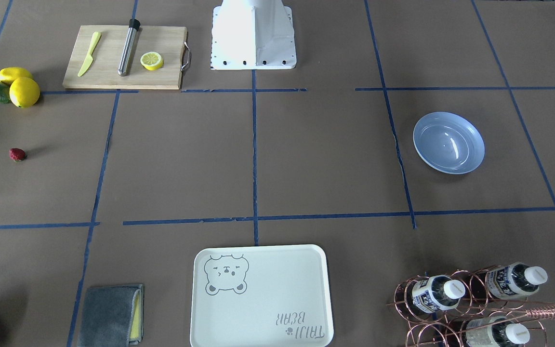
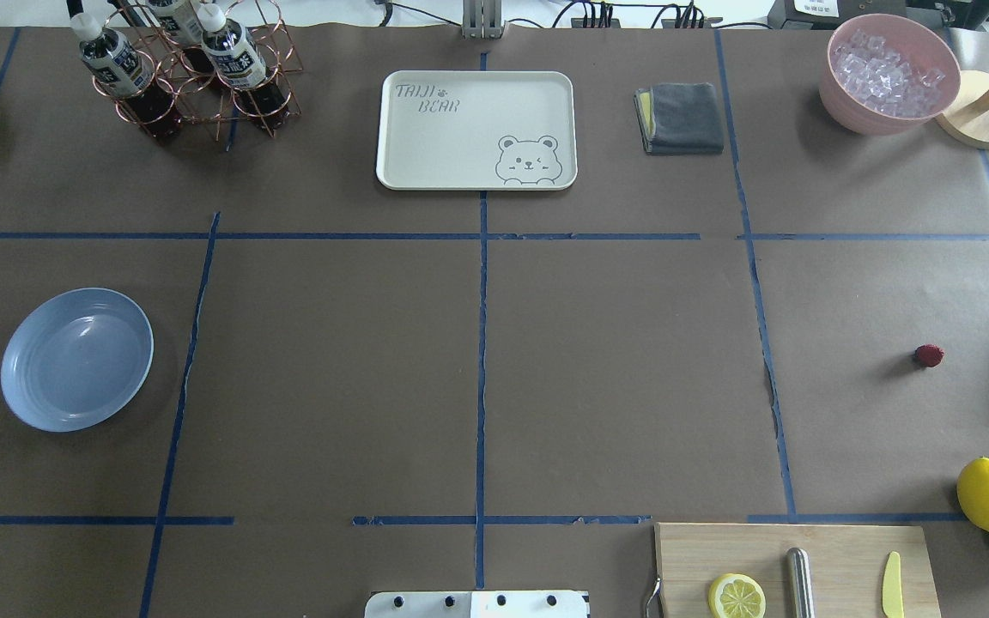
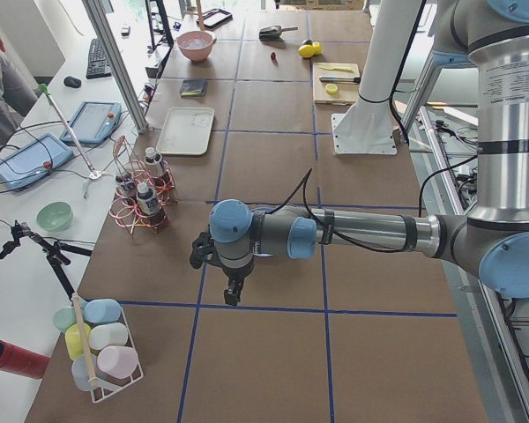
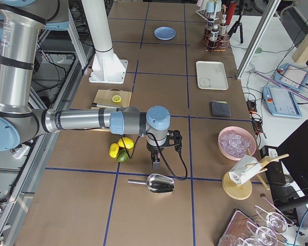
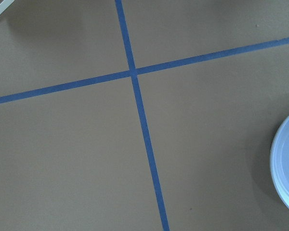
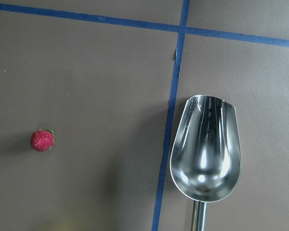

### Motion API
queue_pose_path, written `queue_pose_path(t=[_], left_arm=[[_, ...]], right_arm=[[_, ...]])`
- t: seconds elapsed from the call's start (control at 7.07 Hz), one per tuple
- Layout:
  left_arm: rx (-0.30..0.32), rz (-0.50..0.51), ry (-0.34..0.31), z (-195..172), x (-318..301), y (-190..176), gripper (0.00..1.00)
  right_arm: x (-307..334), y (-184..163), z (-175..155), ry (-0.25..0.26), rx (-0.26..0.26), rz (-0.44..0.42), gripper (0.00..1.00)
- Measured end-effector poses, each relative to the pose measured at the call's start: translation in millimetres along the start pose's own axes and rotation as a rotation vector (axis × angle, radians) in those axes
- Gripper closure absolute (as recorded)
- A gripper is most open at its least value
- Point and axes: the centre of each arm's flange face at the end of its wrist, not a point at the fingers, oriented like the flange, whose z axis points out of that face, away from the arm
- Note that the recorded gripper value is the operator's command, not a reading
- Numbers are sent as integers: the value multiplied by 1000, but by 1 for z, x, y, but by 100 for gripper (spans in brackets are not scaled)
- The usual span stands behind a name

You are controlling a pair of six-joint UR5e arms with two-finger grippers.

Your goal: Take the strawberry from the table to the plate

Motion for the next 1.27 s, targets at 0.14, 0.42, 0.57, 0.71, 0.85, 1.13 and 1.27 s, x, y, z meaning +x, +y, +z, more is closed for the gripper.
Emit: queue_pose_path(t=[0.14,0.42,0.57,0.71,0.85,1.13,1.27], left_arm=[[-1,2,-2,0,0,0,0],[3,13,-4,-1,2,-1,0],[9,25,-7,-3,5,-3,0],[28,59,-8,-5,13,-9,0],[62,117,-7,-6,24,-16,0],[196,278,-16,-18,47,-32,0],[299,385,-27,-27,58,-41,0]], right_arm=[[0,0,0,0,-1,1,0],[0,-1,1,-3,-2,2,0],[-3,-3,-1,-6,3,0,0],[-9,-10,-8,-7,20,-14,0],[-22,-28,-21,-6,54,-45,0],[-43,-59,-45,-5,134,-119,0],[-47,-62,-48,-15,170,-148,0]])
